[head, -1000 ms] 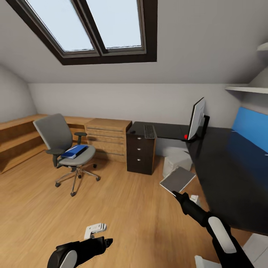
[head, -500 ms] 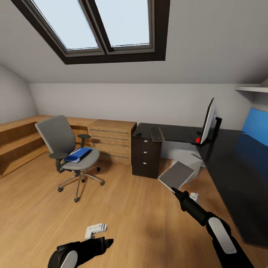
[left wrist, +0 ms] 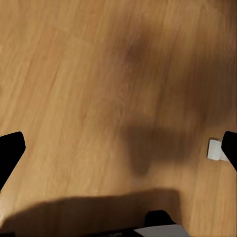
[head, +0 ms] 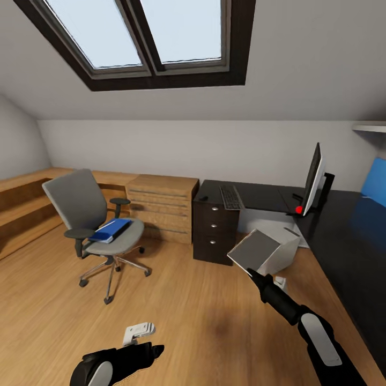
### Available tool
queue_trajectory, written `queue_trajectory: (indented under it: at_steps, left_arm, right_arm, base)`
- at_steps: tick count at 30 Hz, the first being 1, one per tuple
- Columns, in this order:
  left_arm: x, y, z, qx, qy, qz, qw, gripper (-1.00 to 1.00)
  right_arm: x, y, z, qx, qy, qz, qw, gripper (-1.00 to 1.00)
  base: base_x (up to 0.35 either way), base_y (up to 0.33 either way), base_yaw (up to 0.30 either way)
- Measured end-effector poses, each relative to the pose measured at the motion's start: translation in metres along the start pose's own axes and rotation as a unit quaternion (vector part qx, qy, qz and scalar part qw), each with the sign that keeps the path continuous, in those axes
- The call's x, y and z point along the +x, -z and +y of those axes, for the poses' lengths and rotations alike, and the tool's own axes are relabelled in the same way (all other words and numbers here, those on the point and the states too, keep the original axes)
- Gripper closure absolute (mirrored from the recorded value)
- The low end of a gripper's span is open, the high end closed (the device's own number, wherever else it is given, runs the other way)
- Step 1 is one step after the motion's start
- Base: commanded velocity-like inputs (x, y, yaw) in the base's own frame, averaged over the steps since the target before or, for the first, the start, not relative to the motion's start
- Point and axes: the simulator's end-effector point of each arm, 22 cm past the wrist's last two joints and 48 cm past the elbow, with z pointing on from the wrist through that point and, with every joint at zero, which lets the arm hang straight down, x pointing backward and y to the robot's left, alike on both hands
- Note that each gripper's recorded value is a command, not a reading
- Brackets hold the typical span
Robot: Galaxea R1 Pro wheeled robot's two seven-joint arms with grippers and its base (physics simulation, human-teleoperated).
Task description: In the bedroom, organize the workspace by keeping the computer under the desk, ensuring the monitor is on the desk, placing the keyboard on the desk next to the monitor, placing the mouse on the desk next to the keyboard, moving the folder from the swivel chair onto the desk next to the mouse, stacking the notebook on top of the folder with the pen on top of the notebook, and positioning the swivel chair next to the desk.
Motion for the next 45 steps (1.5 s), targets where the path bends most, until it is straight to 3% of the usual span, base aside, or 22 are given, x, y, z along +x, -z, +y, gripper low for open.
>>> queue_trajectory:
  at_steps: [11, 25, 45]
  left_arm:
    - [0.008, -0.005, 0.004, -0.004, 0.002, 0.011, 0.9999, -1.00]
    - [0.009, -0.005, 0.006, -0.006, 0.002, 0.011, 0.9999, -1.00]
    - [-0.008, 0.021, -0.006, -0.006, 0.003, 0.012, 0.9999, -1.00]
  right_arm:
    - [-0.002, 0.000, -0.001, 0.001, 0.002, -0.002, 1.0000, 1.00]
    - [-0.002, 0.001, 0.000, 0.000, 0.001, -0.002, 1.0000, 1.00]
    - [-0.011, 0.003, 0.031, 0.001, 0.002, -0.003, 1.0000, 1.00]
  base:
    - [0.209, -0.120, -0.098]
    - [0.189, 0.034, -0.091]
    - [0.320, 0.007, -0.001]
